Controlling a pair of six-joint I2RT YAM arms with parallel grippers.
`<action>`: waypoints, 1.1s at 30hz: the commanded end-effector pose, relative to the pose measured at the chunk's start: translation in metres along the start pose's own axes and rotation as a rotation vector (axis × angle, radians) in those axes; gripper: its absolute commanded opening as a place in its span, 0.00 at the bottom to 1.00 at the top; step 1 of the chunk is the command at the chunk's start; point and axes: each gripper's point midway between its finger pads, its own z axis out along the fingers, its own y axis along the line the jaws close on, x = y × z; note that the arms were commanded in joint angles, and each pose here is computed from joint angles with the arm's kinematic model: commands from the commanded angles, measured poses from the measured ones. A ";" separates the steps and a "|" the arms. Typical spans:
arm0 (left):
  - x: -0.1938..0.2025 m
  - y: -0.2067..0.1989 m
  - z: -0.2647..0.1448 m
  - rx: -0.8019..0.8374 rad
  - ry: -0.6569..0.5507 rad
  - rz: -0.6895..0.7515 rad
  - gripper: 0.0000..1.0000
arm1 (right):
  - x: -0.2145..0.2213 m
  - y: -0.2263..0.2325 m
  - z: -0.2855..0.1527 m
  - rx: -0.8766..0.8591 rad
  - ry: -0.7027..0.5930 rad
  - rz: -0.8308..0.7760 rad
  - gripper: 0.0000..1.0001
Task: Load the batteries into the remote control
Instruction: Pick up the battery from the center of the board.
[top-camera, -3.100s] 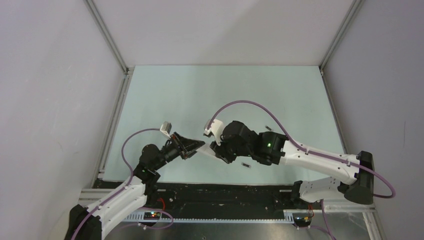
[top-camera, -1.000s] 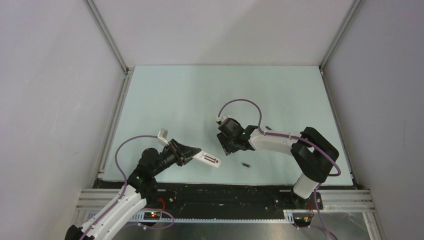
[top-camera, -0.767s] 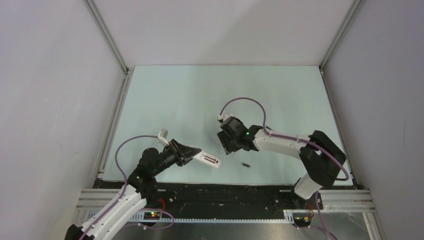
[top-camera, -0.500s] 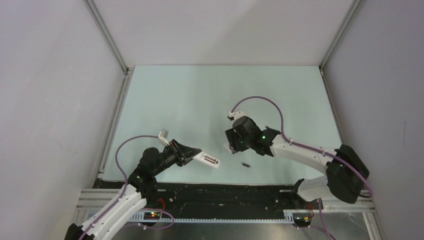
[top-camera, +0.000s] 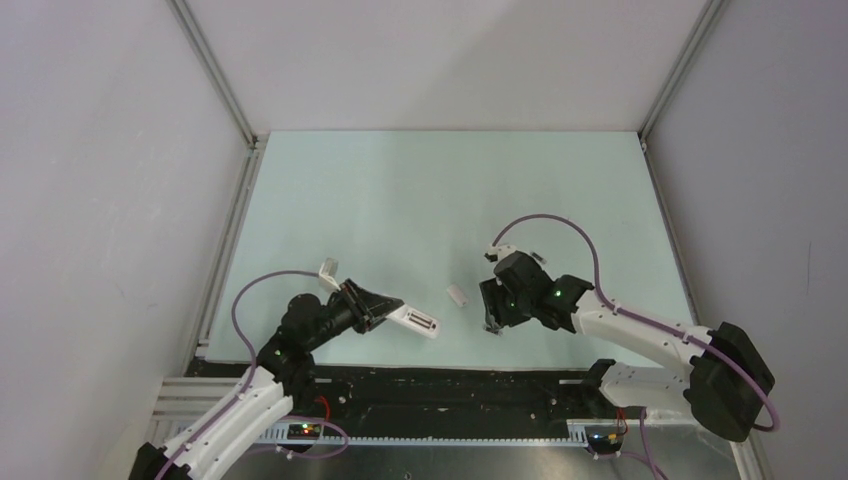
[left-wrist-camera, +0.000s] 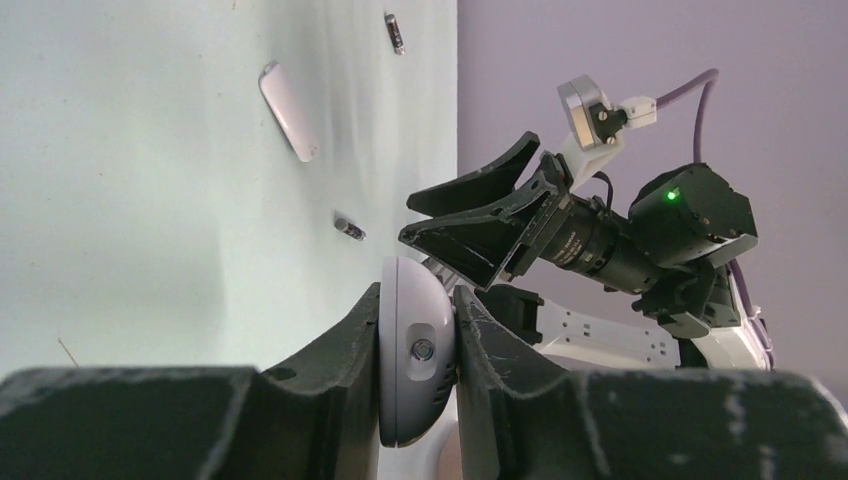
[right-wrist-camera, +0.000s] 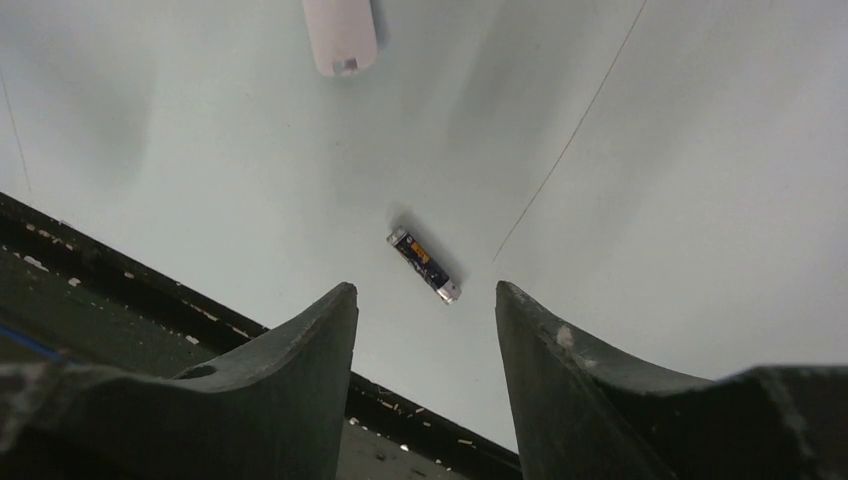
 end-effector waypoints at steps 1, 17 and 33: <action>-0.004 -0.023 0.000 0.053 -0.004 0.051 0.00 | 0.020 0.003 0.003 -0.018 0.069 0.012 0.55; -0.003 -0.022 -0.001 0.056 -0.001 0.049 0.00 | 0.048 0.007 0.024 0.068 0.153 -0.041 0.50; -0.003 -0.023 -0.001 0.061 -0.002 0.049 0.00 | 0.042 -0.002 0.041 0.101 0.157 0.004 0.51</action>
